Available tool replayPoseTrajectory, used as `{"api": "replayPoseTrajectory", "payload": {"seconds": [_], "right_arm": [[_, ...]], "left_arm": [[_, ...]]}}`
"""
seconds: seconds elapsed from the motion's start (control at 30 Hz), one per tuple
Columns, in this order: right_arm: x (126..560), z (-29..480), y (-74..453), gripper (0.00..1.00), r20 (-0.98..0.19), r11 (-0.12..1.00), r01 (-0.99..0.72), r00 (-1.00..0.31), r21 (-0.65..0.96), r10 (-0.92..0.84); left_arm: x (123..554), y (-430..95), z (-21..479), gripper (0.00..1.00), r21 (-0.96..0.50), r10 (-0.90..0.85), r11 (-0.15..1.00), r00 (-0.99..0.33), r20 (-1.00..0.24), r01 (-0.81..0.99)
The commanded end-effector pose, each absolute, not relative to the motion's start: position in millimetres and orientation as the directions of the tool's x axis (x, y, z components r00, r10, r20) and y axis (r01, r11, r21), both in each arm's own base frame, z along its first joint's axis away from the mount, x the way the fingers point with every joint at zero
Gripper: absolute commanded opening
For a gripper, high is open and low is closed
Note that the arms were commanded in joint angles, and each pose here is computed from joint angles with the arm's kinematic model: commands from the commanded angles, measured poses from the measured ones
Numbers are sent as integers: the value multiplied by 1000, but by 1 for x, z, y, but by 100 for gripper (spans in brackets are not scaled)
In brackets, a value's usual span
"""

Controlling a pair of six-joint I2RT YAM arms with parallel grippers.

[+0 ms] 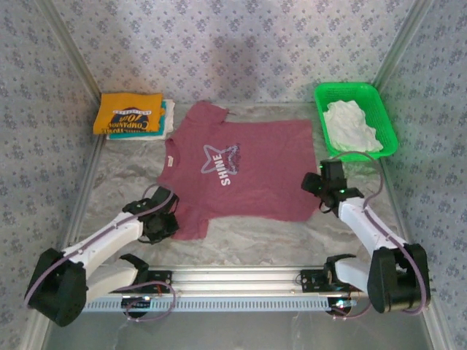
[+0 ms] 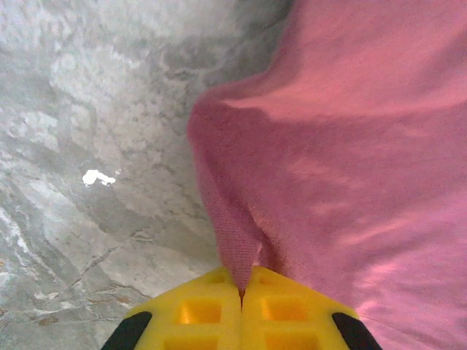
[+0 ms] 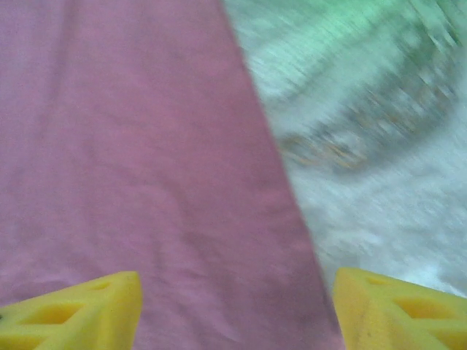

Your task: Fold and stack the t-shirts

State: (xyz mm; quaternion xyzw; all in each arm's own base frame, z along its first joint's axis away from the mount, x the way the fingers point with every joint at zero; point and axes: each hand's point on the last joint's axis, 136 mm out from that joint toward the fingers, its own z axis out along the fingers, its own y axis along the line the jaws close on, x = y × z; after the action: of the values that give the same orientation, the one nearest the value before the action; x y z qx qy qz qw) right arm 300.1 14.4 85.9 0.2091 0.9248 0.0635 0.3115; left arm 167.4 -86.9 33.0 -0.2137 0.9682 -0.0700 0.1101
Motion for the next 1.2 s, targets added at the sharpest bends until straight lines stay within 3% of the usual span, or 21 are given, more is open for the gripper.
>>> {"api": "replayPoseTrajectory", "payload": {"seconds": [0.0,0.17,0.5,0.6,0.83,1.17], "right_arm": [[252,57,27,66,-236,826,446,-811,343,536],[235,41,33,55,-108,798,470,-833,378,542],[237,21,50,43,-48,777,462,-847,428,530],[239,22,50,35,-66,786,458,-847,416,528],[231,32,46,5,-80,784,473,-835,402,544],[201,50,40,0,-94,782,510,-813,359,574]], "left_arm": [[181,-87,58,0,-227,-436,895,-861,-262,-385],[183,-84,66,0,-240,-448,889,-847,-286,-389],[185,-82,71,0,-262,-461,882,-830,-313,-391],[184,-81,72,0,-256,-459,884,-830,-317,-391],[183,-72,87,0,-253,-463,884,-811,-358,-393],[168,-62,102,0,-288,-461,883,-795,-394,-370]]}}
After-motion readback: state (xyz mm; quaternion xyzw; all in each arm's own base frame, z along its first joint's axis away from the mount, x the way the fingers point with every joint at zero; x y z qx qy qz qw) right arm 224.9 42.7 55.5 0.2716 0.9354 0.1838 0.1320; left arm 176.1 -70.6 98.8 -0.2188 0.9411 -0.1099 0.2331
